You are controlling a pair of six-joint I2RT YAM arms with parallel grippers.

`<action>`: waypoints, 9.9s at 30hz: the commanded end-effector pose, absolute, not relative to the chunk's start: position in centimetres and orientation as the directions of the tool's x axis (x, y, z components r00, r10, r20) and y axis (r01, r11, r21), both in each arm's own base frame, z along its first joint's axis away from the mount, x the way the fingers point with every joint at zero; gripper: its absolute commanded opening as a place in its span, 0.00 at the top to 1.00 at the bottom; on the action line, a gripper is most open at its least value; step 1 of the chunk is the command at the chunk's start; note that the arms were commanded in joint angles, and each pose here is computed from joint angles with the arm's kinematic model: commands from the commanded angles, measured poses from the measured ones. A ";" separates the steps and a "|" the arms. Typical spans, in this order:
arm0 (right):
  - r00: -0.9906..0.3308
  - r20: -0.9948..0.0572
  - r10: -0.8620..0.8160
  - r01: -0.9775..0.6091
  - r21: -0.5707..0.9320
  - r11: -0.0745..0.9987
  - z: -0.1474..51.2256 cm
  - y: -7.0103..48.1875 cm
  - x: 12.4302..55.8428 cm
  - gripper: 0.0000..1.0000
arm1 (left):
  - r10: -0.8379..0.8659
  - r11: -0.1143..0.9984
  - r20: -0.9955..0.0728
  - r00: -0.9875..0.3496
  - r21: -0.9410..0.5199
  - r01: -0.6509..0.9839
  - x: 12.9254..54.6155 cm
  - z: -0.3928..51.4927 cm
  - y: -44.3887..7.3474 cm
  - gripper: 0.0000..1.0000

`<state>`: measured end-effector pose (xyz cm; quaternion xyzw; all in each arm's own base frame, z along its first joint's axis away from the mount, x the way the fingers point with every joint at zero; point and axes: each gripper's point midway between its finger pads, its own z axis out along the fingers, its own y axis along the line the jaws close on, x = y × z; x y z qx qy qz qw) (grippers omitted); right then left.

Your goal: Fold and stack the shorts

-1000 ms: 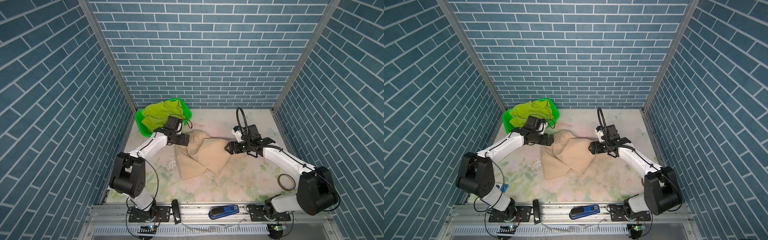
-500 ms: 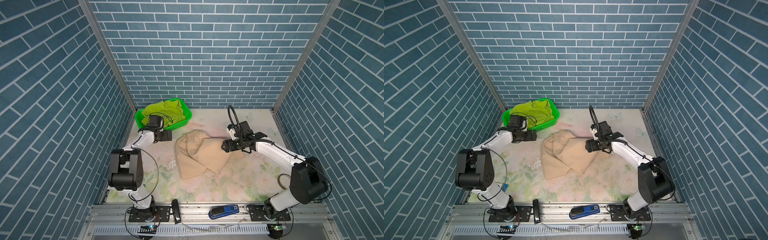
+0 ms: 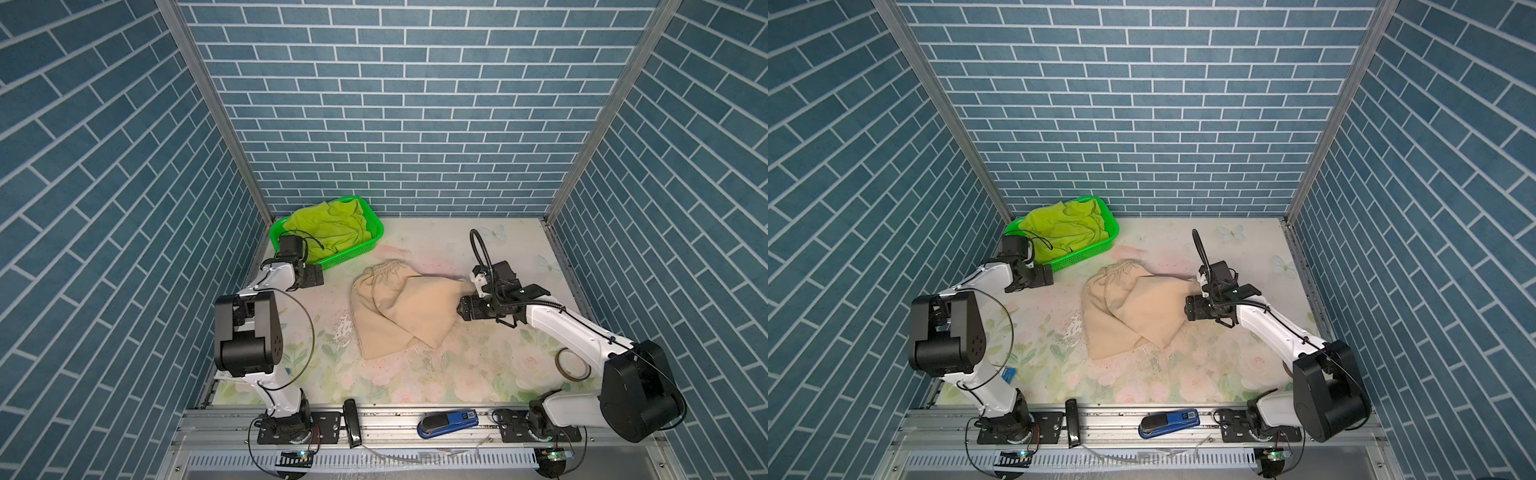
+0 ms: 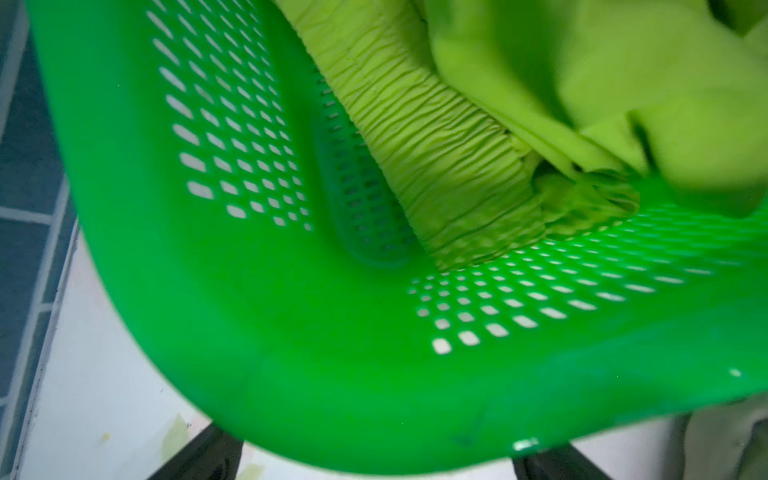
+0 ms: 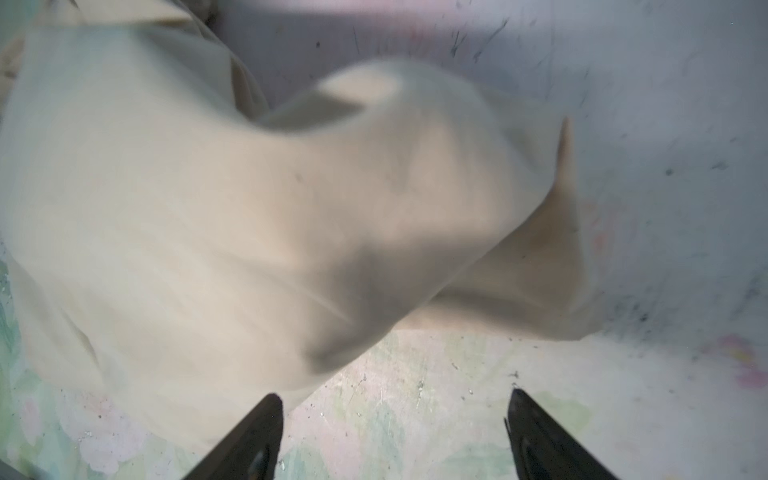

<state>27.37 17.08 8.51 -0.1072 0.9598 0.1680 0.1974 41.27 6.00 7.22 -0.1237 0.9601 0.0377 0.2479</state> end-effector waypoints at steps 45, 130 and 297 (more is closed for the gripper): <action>-0.507 -0.707 -0.493 -0.849 0.314 0.424 23.4 38.8 30.3 1.00 | -0.512 0.858 -0.465 -0.722 -0.237 -0.456 33.3 17.6 7.7 0.00; -0.688 -0.725 0.032 -0.448 0.460 0.767 18.8 17.6 24.1 0.24 | 0.400 0.755 -0.608 -0.686 -0.205 0.622 33.9 29.5 -33.7 0.93; -0.352 -0.848 -0.395 -0.589 -0.128 0.798 35.9 16.7 34.7 1.00 | 0.439 0.886 -0.705 -0.557 0.236 0.400 36.2 36.4 -17.7 1.00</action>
